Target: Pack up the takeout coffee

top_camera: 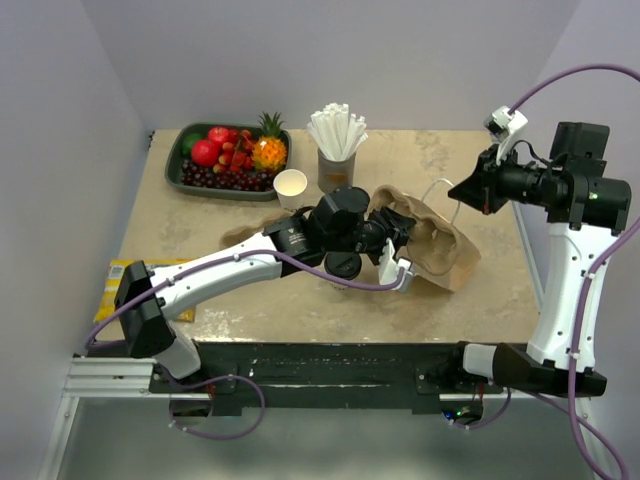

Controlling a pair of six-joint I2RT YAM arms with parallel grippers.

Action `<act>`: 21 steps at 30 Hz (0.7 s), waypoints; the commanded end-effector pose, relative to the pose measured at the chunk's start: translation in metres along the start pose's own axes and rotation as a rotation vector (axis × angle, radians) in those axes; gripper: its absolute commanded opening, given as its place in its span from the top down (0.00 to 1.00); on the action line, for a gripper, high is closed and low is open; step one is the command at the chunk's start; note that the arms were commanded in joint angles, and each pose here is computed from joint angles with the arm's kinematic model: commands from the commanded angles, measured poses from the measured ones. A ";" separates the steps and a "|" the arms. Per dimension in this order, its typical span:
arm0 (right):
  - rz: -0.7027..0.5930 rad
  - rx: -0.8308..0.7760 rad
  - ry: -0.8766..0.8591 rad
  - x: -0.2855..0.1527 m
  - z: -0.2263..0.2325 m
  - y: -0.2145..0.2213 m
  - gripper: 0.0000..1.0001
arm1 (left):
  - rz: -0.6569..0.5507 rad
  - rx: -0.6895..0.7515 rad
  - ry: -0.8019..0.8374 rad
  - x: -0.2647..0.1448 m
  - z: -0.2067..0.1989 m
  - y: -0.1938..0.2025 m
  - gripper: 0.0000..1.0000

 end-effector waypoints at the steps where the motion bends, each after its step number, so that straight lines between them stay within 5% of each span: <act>1: -0.036 -0.051 -0.032 -0.006 0.010 -0.005 1.00 | -0.045 -0.004 0.014 -0.003 0.013 -0.012 1.00; 21: -0.011 -0.023 -0.097 -0.003 0.017 0.011 1.00 | 0.026 -0.046 0.083 0.019 -0.002 -0.015 1.00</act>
Point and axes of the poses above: each gripper's point midway between its finger pads, its own x axis out along the fingers, its own z axis along the line the jaws close on, y = z × x, the point moved 9 cm from there along -x, back along the fingers, and after that the axes turned 1 degree about x, right-handed, at the moved point
